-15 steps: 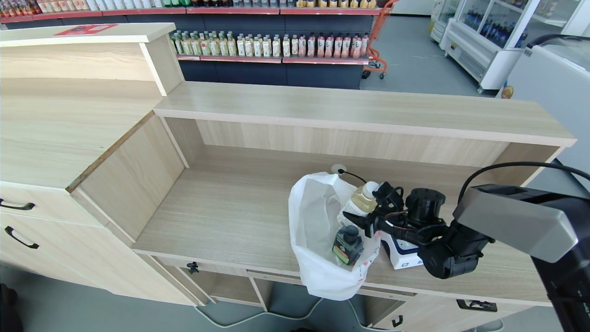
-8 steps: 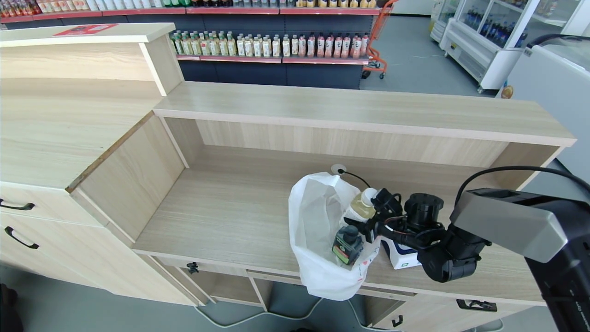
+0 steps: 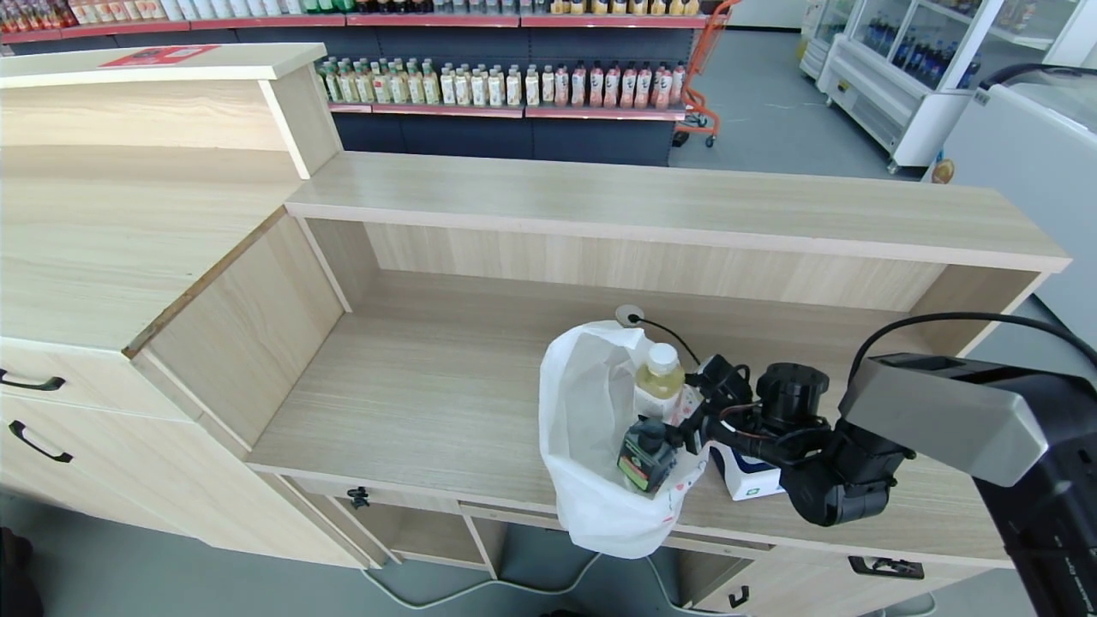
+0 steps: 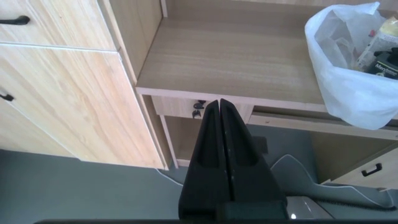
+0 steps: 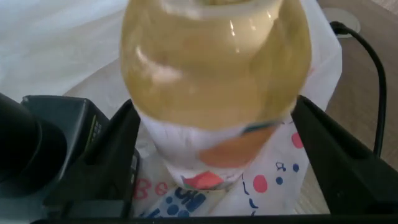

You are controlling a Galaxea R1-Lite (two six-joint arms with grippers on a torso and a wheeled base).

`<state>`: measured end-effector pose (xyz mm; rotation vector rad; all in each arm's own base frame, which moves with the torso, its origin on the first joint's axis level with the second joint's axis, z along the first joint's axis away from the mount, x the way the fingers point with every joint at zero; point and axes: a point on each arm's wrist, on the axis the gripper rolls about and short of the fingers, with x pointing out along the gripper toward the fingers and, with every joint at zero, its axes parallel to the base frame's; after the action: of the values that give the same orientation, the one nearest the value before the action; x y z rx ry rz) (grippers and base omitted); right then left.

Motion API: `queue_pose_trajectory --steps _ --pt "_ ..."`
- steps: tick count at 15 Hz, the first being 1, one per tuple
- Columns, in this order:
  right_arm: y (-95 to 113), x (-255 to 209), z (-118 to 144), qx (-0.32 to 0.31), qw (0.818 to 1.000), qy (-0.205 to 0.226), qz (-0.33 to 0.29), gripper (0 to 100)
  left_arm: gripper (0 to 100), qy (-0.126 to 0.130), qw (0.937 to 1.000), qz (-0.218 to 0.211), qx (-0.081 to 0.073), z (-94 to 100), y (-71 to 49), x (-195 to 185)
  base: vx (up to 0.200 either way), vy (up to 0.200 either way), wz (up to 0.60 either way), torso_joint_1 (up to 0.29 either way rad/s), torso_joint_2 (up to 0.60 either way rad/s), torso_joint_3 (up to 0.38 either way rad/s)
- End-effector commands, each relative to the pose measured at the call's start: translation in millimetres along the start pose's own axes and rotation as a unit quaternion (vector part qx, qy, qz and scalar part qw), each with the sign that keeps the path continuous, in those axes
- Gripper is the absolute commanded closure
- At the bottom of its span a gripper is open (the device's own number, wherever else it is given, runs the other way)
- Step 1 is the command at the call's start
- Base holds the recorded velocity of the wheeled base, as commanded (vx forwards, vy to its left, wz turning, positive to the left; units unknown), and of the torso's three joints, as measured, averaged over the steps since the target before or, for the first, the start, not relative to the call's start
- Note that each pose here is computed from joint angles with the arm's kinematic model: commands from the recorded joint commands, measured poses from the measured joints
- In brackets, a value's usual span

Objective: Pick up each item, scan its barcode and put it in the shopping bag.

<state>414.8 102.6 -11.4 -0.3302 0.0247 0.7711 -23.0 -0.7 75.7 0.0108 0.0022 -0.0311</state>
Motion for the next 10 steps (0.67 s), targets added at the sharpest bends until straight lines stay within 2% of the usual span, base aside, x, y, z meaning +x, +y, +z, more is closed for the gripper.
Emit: queue_pose_trajectory --steps 1,5,7,10 --pt "-2 -2 1 0.000 1.000 0.001 -0.003 0 100 0.001 1.0000 -0.001 0.000 -0.2 0.0 0 0.000 0.000 0.00 0.000 0.00 0.000" --pt "-11 -18 32 0.007 1.000 -0.022 -0.001 0 100 0.001 1.0000 0.000 0.000 -0.2 0.0 0 0.000 0.000 0.00 0.000 0.00 0.000" --pt "-16 -40 64 0.034 0.999 -0.043 -0.005 0 100 0.000 1.0000 0.000 0.000 0.2 0.0 0 0.000 0.000 0.00 0.000 0.00 0.000" --pt "-14 -99 135 0.097 0.992 -0.075 -0.024 0 100 0.001 1.0000 0.000 0.000 -0.2 0.0 0 0.000 0.000 0.00 0.000 0.00 0.000"
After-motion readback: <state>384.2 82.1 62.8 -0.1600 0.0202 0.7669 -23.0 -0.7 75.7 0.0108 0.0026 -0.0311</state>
